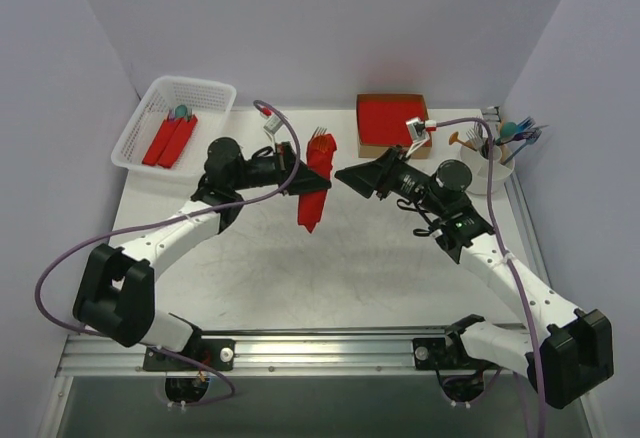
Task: Place the utensils on the paper napkin and roll it up
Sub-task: Roll the napkin, then place the napkin in the bin.
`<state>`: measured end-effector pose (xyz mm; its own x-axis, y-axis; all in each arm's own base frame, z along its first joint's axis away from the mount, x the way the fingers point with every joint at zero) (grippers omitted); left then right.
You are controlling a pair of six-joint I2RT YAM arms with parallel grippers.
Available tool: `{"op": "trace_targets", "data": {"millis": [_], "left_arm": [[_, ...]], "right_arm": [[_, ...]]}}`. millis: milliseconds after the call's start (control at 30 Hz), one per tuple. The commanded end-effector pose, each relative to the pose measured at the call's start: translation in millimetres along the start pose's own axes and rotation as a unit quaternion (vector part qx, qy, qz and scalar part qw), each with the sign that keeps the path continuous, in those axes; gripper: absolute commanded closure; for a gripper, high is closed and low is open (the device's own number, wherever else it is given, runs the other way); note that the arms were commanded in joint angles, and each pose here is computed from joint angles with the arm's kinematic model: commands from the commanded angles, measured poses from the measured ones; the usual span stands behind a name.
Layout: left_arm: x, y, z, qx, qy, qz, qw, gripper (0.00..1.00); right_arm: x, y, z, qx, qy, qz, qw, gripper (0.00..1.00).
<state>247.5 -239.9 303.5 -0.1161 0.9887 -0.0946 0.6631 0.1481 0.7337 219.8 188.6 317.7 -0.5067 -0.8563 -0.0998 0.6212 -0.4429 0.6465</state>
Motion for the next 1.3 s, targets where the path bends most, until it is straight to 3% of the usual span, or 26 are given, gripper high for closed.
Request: {"op": "trace_targets", "data": {"millis": [0, 167, 200, 267, 300, 333, 367, 400, 433, 467, 533, 700, 867, 1067, 1133, 1267], "left_arm": [[29, 30, -5, -0.018, 0.021, -0.029, 0.999, 0.98], [100, 65, 15, -0.028, 0.154, -0.074, 0.985, 0.98], [112, 63, 23, 0.011, 0.187, -0.063, 0.98, 0.98], [125, 80, 30, -0.003, 0.2, -0.061, 0.978, 0.98], [140, 79, 37, 0.038, 0.236, -0.059, 0.969, 0.98], [143, 97, 38, -0.012, 0.257, -0.047, 0.965, 0.98], [155, 106, 43, -0.019, 0.293, -0.046, 0.955, 0.97], [164, 102, 50, 0.021, 0.367, -0.024, 0.93, 0.98], [172, 104, 72, 0.01, 0.407, 0.009, 0.913, 0.98], [172, 125, 67, -0.016, 0.426, 0.008, 0.905, 0.97], [185, 125, 94, 0.012, 0.48, 0.04, 0.876, 0.98], [200, 154, 126, -0.006, 0.533, 0.05, 0.845, 0.98], [214, 163, 170, -0.007, 0.581, 0.098, 0.808, 0.98], [242, 175, 204, -0.052, 0.662, 0.134, 0.736, 0.98], [246, 172, 223, -0.054, 0.671, 0.149, 0.724, 0.98], [248, 164, 254, -0.057, 0.671, 0.162, 0.721, 0.97]], "right_arm": [[0, 23, 16, 0.044, 0.016, -0.045, 0.998, 0.37], [-19, 24, -4, 0.031, -0.016, -0.033, 0.999, 0.34], [-23, 22, -8, 0.03, -0.022, -0.031, 0.999, 0.34], [-33, 20, -16, 0.03, -0.029, -0.026, 0.999, 0.34], [-36, 20, -18, 0.031, -0.033, -0.024, 0.999, 0.34], [-42, 17, -29, 0.029, -0.047, -0.013, 0.998, 0.34], [-47, 16, -33, 0.028, -0.056, -0.006, 0.998, 0.34], [-52, 20, -34, 0.032, -0.059, -0.004, 0.998, 0.35], [-59, 16, -45, 0.027, -0.069, 0.008, 0.997, 0.35], [-63, 14, -48, 0.028, -0.069, 0.013, 0.997, 0.35], [-71, 12, -57, 0.024, -0.064, 0.023, 0.997, 0.35], [-84, 9, -71, 0.024, -0.06, 0.046, 0.997, 0.37], [-92, 1, -84, 0.015, -0.045, 0.067, 0.997, 0.37], [-98, -10, -96, -0.011, -0.009, 0.079, 0.997, 0.4], [-99, -11, -99, -0.015, -0.006, 0.08, 0.997, 0.4], [-98, -13, -103, -0.017, -0.008, 0.079, 0.997, 0.41]]}}
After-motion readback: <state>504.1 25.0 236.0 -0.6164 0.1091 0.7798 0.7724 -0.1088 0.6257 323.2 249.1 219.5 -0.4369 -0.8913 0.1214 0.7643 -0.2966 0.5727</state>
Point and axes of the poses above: each gripper's point midway between its finger pads, its own x axis back along the fingers, its own z axis along the line the jaws close on, y = z × x, the point moved 9 cm from there along x, back along the fingers, and after that the axes turned 4 degrees about -x, right-handed, at the moved point
